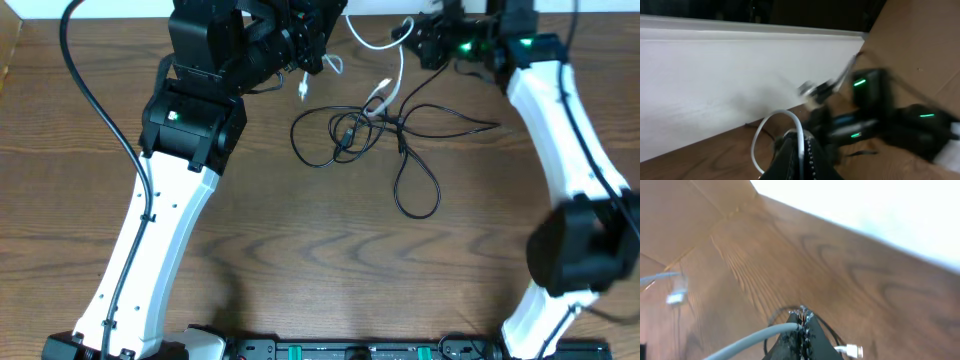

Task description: Untangle cables

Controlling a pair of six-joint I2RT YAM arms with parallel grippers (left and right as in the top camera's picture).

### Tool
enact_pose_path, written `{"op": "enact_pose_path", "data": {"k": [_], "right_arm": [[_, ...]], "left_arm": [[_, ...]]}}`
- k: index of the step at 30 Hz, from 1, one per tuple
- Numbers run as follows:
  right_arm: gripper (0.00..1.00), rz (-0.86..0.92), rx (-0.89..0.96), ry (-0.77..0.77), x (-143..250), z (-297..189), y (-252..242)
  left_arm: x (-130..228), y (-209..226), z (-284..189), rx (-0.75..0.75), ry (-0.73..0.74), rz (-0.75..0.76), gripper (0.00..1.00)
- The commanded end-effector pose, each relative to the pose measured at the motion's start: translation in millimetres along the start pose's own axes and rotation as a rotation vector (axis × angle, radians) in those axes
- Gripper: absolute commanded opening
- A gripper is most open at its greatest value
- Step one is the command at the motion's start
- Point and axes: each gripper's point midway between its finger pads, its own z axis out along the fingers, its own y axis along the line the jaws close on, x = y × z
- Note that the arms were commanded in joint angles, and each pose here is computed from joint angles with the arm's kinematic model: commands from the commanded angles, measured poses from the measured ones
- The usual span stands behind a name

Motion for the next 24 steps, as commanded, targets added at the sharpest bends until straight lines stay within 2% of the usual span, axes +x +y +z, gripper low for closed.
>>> {"op": "enact_pose_path", "data": {"k": [1,6,14,17,24], "right_arm": [[0.01,-0.083,0.099,-0.117,-56.8,-54.7,37.9],[0.01,-0.075,0.246,-0.115,-60.9,-84.9,36.2],[0.01,-0.064,0.158,-0.027,-37.2,-72.4,51.3],[0.01,-0.048,0.179,-0.039,-39.2,-80.3,42.6],[0.01,0.025,0.24,-0.03,-31.4,-101.7,18.5]], "left_arm": [[-19.7,-8.9,-12.5,0.0,-0.05,0.02,0.07],[-15.9,-6.6,-8.4,0.0,-0.039,0.014,0.07],[10.3,4.4,18.5,0.002,0.029,-0.027,0.08],[21.6,10.0,28.5,0.004,0.058,-0.043,0.16],[50.6,-0.3,61.8,0.051,0.113,-0.051,0.17]]}}
